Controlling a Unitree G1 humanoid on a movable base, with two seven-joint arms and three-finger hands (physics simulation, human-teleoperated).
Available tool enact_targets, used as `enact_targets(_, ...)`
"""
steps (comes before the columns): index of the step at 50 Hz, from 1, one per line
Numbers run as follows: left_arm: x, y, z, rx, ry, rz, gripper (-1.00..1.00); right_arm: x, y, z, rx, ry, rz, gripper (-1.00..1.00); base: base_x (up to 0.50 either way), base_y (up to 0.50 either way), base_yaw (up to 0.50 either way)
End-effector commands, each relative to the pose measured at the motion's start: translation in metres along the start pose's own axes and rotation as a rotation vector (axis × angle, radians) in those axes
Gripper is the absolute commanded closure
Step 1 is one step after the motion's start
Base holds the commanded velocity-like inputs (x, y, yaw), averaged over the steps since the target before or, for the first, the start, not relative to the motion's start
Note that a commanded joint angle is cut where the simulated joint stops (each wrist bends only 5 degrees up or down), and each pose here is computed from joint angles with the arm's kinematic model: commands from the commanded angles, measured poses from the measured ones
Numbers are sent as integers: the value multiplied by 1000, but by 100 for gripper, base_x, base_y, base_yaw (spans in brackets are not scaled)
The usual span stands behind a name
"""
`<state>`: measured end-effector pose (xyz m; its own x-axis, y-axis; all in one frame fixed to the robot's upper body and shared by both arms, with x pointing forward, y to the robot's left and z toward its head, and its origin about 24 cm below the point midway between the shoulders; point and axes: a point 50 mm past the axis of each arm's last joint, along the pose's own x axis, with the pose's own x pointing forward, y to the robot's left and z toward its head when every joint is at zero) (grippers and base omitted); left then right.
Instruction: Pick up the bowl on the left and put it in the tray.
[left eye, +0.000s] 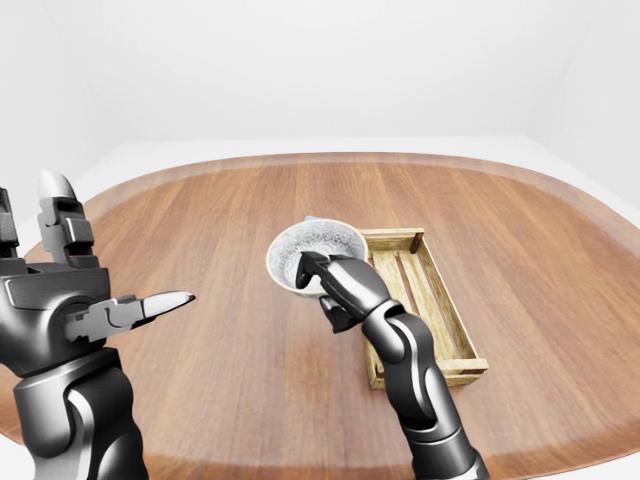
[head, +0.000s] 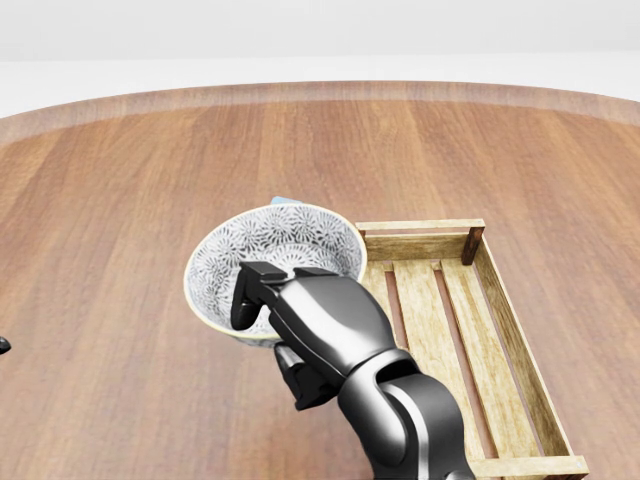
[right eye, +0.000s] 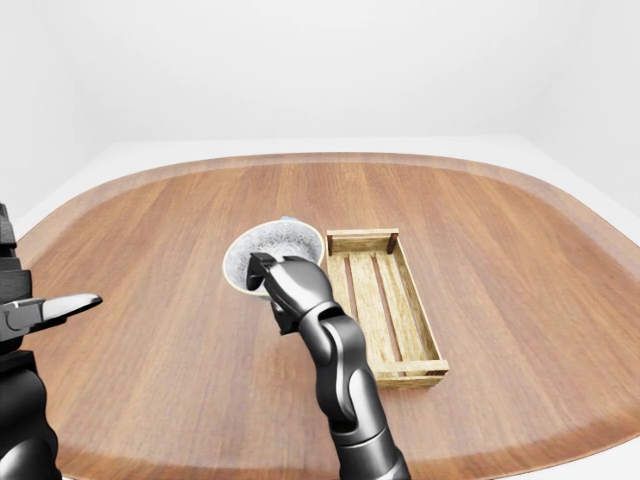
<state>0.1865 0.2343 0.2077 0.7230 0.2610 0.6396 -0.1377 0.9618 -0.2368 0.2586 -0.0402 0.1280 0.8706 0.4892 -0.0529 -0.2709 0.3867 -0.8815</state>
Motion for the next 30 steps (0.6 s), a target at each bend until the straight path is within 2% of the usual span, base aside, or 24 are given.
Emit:
enact_targets(1, 0, 0, -2, 3, 8, -2, -100, -14, -29, -22, -2, 53, -123, 100, 0, 0, 0)
enact_targets(9, 0, -1, 1, 1, -4, 0, -100, -26, -42, -50, 64, 87, -195, 100, 0, 0, 0)
enact_targets(15, -1, -1, 2, 1, -7, 0, -100, -39, -43, -64, 114, 110, -235, 100, 0, 0, 0)
enact_targets(22, -1, -1, 3, 0, -11, 0, -100, -55, -55, -71, 116, 117, -285, 100, 0, 0, 0)
enact_targets(30, -1, -1, 4, 2, -16, 0, -100, -62, -60, -82, 131, 147, -320, 100, 0, 0, 0)
